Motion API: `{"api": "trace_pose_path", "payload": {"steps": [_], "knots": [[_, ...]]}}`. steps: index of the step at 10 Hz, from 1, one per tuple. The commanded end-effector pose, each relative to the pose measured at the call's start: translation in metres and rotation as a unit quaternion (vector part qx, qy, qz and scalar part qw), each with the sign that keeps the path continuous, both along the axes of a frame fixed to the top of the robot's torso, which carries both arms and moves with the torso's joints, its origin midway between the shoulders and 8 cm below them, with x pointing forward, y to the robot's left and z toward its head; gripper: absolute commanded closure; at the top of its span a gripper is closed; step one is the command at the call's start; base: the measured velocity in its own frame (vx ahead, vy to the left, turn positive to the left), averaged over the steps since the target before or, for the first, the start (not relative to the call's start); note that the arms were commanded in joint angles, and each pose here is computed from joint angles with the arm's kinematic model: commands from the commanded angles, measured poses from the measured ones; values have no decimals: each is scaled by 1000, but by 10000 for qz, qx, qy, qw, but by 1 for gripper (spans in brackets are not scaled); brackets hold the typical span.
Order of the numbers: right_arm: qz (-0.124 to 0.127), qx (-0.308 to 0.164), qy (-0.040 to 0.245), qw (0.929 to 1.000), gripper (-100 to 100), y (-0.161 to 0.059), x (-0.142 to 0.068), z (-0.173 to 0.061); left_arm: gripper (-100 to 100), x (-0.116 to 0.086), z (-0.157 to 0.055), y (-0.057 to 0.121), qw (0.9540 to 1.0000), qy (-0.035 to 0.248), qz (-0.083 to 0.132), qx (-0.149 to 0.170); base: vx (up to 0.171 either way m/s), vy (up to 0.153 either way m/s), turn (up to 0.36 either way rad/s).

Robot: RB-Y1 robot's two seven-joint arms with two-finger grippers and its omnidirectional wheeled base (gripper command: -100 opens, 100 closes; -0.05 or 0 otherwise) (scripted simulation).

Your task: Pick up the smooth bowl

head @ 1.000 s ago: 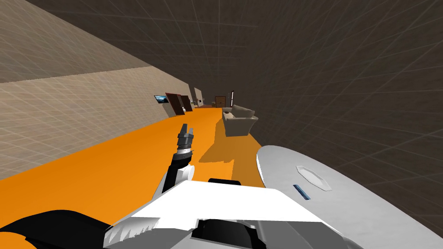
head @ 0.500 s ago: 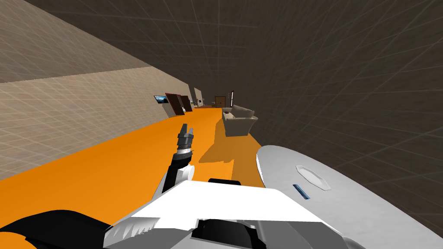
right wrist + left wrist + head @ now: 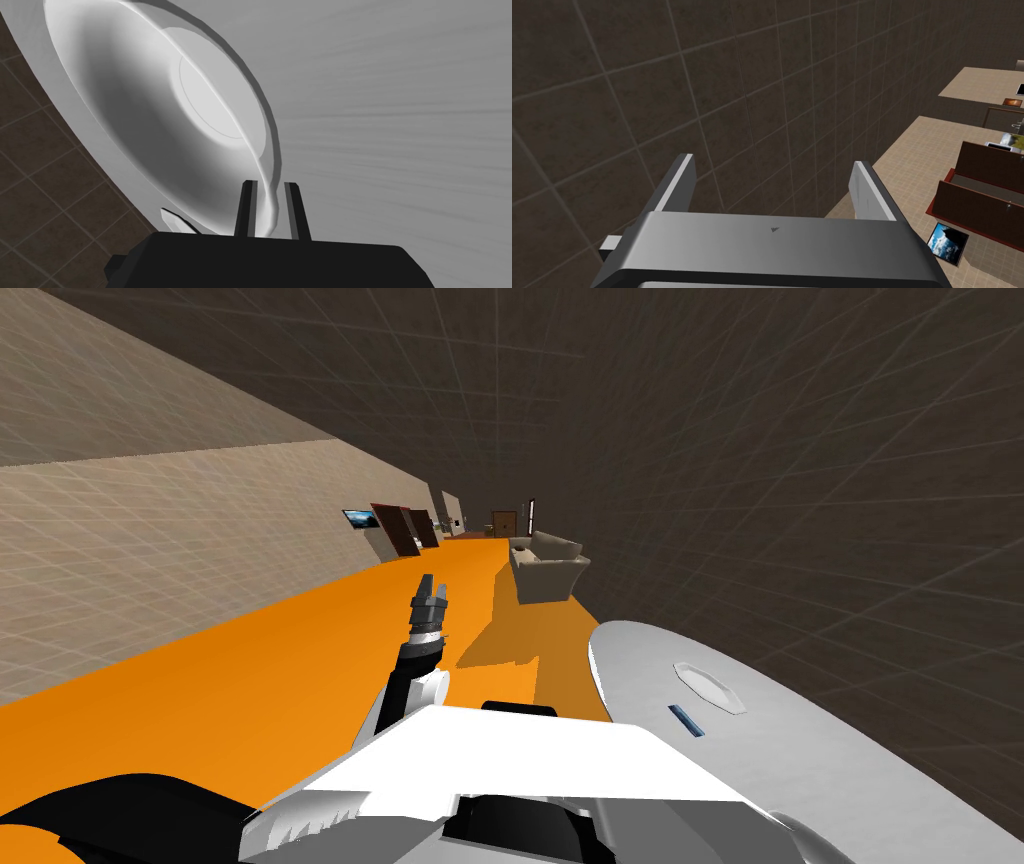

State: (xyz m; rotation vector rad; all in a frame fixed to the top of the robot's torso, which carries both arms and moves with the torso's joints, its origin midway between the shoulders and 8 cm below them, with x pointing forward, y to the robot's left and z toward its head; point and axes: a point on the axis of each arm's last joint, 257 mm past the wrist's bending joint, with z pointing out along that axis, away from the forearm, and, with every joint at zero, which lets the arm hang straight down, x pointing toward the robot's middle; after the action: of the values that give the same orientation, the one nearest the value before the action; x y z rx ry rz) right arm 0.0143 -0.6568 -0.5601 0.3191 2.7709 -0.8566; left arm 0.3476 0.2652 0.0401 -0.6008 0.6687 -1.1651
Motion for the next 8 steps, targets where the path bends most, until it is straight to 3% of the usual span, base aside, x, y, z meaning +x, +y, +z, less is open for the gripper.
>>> {"api": "trace_pose_path", "payload": {"steps": [1,2,3,4,5,6,7,8], "knots": [[80,37,-56,9999,100,1,19,-3,0,0,0,0,10000,0,0,0,20,22,-241],[204,76,-64,9997,100,7,31,-6,0,0,0,0,10000,0,0,0,16,19,-156],[278,108,-4,9996,100,11,30,-9,0,0,0,0,10000,0,0,0,6,15,10],[293,102,-85,9995,100,6,45,-6,0,0,0,0,10000,0,0,0,19,19,-211],[469,158,-35,9988,100,15,54,-11,0,0,0,0,10000,0,0,0,20,21,-156],[486,164,-21,9987,100,16,53,-12,0,0,0,0,10000,0,0,0,5,8,-10],[508,136,-186,9984,100,9,81,-6,0,0,0,0,10000,0,0,0,10,19,-238],[658,188,-54,9976,100,18,77,-12,0,0,0,0,10000,0,0,0,15,24,-128]]}}
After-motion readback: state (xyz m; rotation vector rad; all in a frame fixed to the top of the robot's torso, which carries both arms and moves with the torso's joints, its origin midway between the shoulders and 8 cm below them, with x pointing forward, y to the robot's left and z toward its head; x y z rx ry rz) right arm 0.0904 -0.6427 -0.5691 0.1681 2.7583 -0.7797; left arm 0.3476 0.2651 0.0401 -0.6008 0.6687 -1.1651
